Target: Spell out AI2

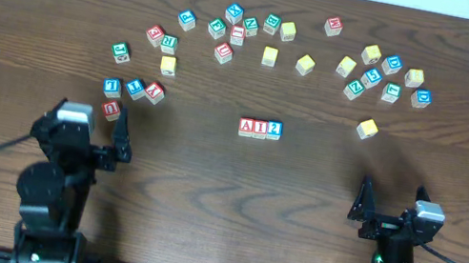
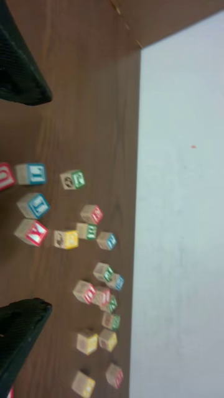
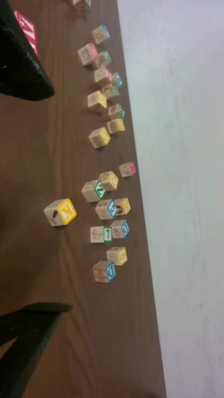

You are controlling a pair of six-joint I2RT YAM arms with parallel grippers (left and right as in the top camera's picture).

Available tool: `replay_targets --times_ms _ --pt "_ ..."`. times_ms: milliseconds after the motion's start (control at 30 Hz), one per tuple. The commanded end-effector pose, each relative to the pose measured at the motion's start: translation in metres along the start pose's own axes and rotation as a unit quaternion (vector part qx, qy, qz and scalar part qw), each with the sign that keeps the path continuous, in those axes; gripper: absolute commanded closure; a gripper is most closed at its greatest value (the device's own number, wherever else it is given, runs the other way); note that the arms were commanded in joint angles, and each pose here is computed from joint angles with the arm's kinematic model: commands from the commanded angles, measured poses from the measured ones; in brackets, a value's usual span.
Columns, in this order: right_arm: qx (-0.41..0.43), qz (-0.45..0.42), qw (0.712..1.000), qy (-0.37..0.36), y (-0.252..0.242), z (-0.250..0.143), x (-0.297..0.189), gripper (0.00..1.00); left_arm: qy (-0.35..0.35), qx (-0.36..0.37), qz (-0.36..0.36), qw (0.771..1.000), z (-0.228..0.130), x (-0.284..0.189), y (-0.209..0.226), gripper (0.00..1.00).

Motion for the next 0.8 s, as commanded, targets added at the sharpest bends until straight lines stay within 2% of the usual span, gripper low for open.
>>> replay_targets --times_ms 0,367,600,767 --pt "-0.007 0.000 1.000 -0.001 0.000 0.000 0.000 0.01 -0.012 0.011 0.032 0.999 -0.019 -0.005 0.007 0.02" --pt "-0.007 0.000 1.000 -0.001 0.000 0.000 0.000 0.01 -0.038 0.039 0.034 0.998 -0.059 -0.012 0.009 0.02" --pt "-0.007 0.000 1.000 -0.001 0.000 0.000 0.000 0.01 0.000 0.041 0.046 0.998 -0.072 -0.013 0.012 0.02" --pt "-0.007 0.000 1.000 -0.001 0.000 0.000 0.000 0.01 -0.001 0.041 0.050 0.998 -0.072 -0.014 0.012 0.02"
Point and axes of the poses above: each gripper's point midway between its finger pads, its own x axis out along the fingers, its own y axis along the line the jaws close on, z = x × y, the point moved 9 cm from there along -x, back along the fingers, and after that the axes turned 3 degrees about -x, right-handed, at the moved point
